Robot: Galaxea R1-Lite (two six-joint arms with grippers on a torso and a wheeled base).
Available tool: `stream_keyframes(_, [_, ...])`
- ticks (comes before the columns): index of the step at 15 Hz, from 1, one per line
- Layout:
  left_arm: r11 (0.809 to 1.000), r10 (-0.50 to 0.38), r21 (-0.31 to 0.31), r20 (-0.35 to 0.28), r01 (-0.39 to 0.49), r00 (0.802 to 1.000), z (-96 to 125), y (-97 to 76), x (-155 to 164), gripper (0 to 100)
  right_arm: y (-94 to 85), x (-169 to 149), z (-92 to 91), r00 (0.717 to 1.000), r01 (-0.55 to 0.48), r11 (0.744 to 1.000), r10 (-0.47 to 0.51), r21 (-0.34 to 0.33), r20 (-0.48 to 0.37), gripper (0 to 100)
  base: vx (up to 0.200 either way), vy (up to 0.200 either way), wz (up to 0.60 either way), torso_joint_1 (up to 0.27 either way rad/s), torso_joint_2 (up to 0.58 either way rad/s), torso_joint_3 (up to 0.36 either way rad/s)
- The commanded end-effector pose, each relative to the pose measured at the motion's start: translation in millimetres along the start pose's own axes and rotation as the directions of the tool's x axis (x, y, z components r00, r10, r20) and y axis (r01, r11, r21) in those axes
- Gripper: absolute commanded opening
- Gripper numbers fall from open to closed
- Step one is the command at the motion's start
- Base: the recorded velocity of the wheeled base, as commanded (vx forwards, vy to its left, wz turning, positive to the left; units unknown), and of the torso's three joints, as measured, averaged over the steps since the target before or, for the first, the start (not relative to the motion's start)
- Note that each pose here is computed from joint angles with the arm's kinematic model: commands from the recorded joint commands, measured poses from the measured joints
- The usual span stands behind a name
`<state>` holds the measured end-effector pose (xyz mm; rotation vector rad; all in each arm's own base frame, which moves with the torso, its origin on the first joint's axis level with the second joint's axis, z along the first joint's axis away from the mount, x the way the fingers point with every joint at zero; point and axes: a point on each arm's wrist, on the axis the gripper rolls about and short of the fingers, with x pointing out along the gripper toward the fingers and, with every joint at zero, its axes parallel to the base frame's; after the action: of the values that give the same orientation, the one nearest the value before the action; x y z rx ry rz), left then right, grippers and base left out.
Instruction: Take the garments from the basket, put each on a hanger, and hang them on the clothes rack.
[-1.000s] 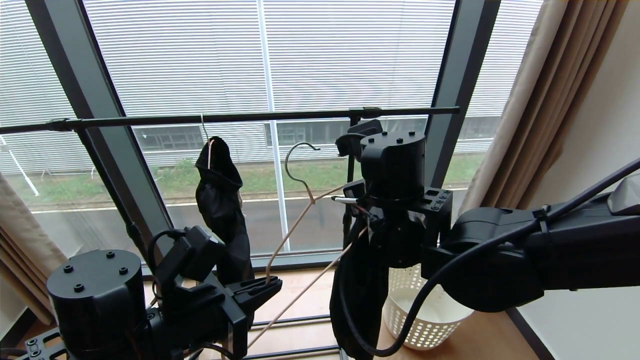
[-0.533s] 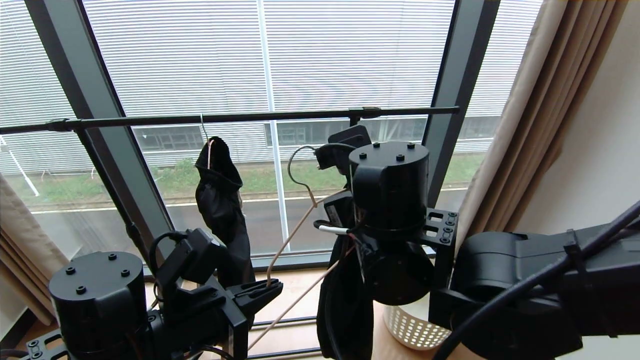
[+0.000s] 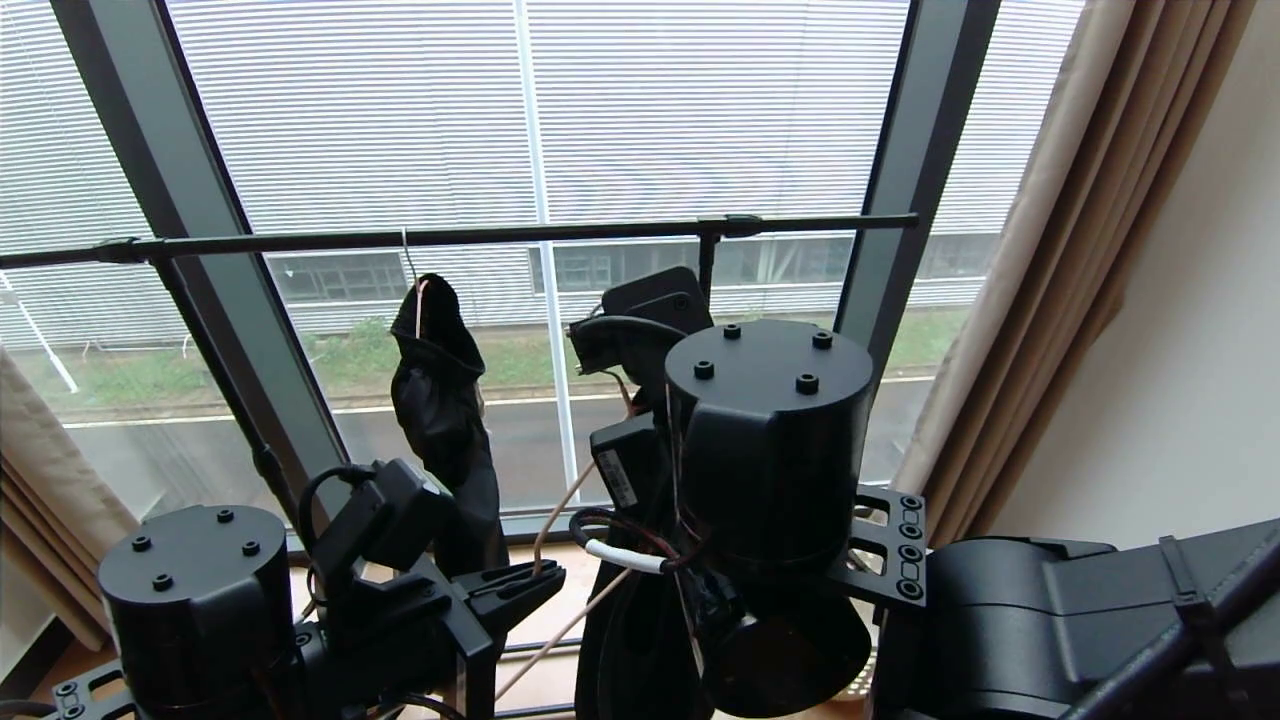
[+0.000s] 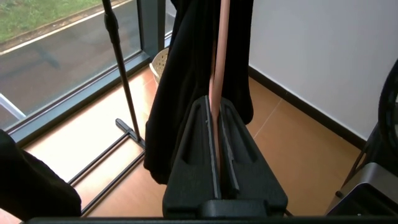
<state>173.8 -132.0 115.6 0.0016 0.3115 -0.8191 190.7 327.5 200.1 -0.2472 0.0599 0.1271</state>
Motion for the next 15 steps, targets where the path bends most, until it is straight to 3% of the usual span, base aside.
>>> stream_keyframes(1, [1.000, 0.000, -0.001, -0.003, 0.000, 1.000, -1, 0.1, 0, 0, 3.1, -5, 1.1, 1.000, -0.016, 1.000, 0.016, 0.004, 0.008, 0, 0.000, 0.000, 0.00, 0.000, 0.00, 0.000])
stream_keyframes(7, [1.000, 0.000, -0.002, -0.005, 0.000, 1.000, -1, 0.2, 1, 0, 9.9, -15, 2.8, 0.998, -0.047, 0.999, 0.046, 0.028, 0.035, 0, 0.000, 0.000, 0.00, 0.000, 0.00, 0.000])
stream_keyframes(10, [1.000, 0.000, -0.004, 0.000, 0.000, 1.000, -1, 0.0, 0, 0, 0.5, -10, 7.4, 0.999, -0.020, 0.999, 0.018, 0.046, 0.040, 0, 0.000, 0.000, 0.00, 0.000, 0.00, 0.000])
stream_keyframes(15, [1.000, -0.008, 0.006, 0.091, 0.008, 0.996, 0, -0.4, -3, 0, -12.8, -12, 18.9, 0.998, -0.007, 0.997, 0.002, 0.075, 0.058, 0, 0.000, 0.000, 0.00, 0.000, 0.00, 0.000])
